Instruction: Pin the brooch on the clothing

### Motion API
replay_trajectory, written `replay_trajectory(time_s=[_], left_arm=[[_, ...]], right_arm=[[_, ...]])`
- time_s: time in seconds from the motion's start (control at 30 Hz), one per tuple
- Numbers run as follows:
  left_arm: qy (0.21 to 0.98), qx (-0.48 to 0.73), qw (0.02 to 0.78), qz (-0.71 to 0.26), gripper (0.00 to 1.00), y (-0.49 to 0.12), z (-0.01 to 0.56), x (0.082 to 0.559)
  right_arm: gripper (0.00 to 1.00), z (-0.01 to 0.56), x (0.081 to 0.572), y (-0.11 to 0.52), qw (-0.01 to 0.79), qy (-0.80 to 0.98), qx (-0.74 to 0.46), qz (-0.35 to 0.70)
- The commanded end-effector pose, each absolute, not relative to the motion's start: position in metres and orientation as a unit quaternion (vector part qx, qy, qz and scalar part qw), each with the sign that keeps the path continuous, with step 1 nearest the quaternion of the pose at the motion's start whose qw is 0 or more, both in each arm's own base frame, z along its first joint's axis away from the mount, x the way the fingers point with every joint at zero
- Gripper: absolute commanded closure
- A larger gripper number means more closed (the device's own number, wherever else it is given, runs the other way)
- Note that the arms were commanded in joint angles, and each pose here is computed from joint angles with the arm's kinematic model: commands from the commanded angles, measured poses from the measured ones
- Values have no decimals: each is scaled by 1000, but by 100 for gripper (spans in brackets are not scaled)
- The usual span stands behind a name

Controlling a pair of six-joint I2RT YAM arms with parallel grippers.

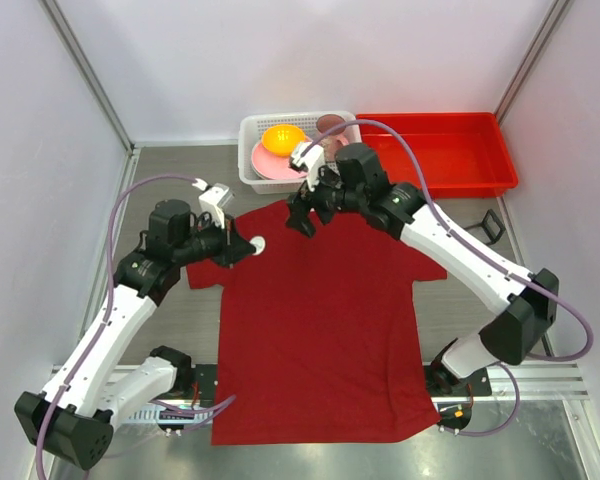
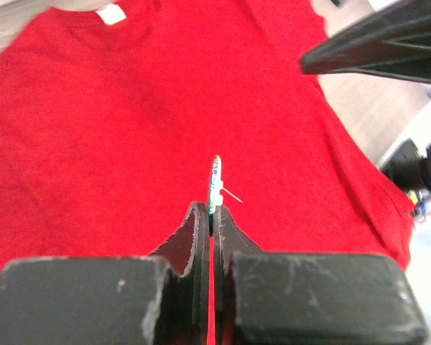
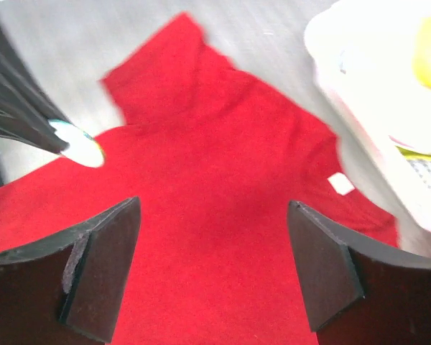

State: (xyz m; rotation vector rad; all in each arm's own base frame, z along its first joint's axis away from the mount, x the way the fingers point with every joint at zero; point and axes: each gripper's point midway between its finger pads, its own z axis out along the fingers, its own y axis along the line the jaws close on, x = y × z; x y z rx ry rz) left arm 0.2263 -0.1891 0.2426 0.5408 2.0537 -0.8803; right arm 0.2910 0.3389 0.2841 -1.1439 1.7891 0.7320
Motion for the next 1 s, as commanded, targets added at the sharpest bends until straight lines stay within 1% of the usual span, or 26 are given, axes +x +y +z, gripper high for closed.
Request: replay_trajectory(time_s=[0.0,0.07,0.1,0.13,0.2,0.23,0.3,0.37,0.43,0.53,0.57,0.63,0.67,0.7,0.73,0.77,0.8,0.87,0.97], left_arm=[[817,97,487,-292,100,-163,262,271],[839,66,465,-276,100,-156,252,281],[844,60,459,-272,100,-154,249,284],[849,54,454,-266,100,-151,244,286],[863,13,445,-239,100,-132,232,294],[868,-6,436,-239,100,-125,227,294],[886,-24,410,-214,100,-111,206,292],[895,-31,395,-206,100,-108,193,289],[902,-60,378,-198,100,-105,176,288],[906,-77,359,-213,100,-110,163,287],[904,-82,361,-212,100,-110,161,289],[910,-91,352,-200,100,-107,151,293],[910,-101,354,-190,100,-103,147,295],[909,-119,353,-187,100,-102,146,298],[911,-128,348,-183,100,-101,143,300],[911,-132,344,-183,100,-101,142,301],[911,-143,341,-181,100,-101,140,302],[914,-149,338,-167,100,-96,134,303],[922,-143,328,-148,100,-92,124,300]], right_arm=[[11,353,332,306,594,690,-358,206],[11,346,324,308,577,689,-384,212],[11,328,320,311,543,711,-389,219],[11,328,322,313,534,721,-382,222],[16,302,333,314,497,766,-347,212],[18,295,332,318,476,788,-316,228],[18,274,329,327,448,808,-305,230],[20,250,339,329,447,829,-275,195],[21,227,342,343,439,839,-269,177],[20,219,345,364,450,835,-269,165],[20,203,355,365,447,846,-255,138],[21,202,365,377,450,847,-243,142],[21,184,369,384,436,860,-222,142],[26,188,372,389,433,863,-215,149],[28,184,371,394,427,866,-211,153],[31,173,370,396,415,873,-209,149],[36,170,371,397,413,876,-198,149],[42,154,372,397,405,884,-181,144],[44,128,369,397,377,904,-145,136]])
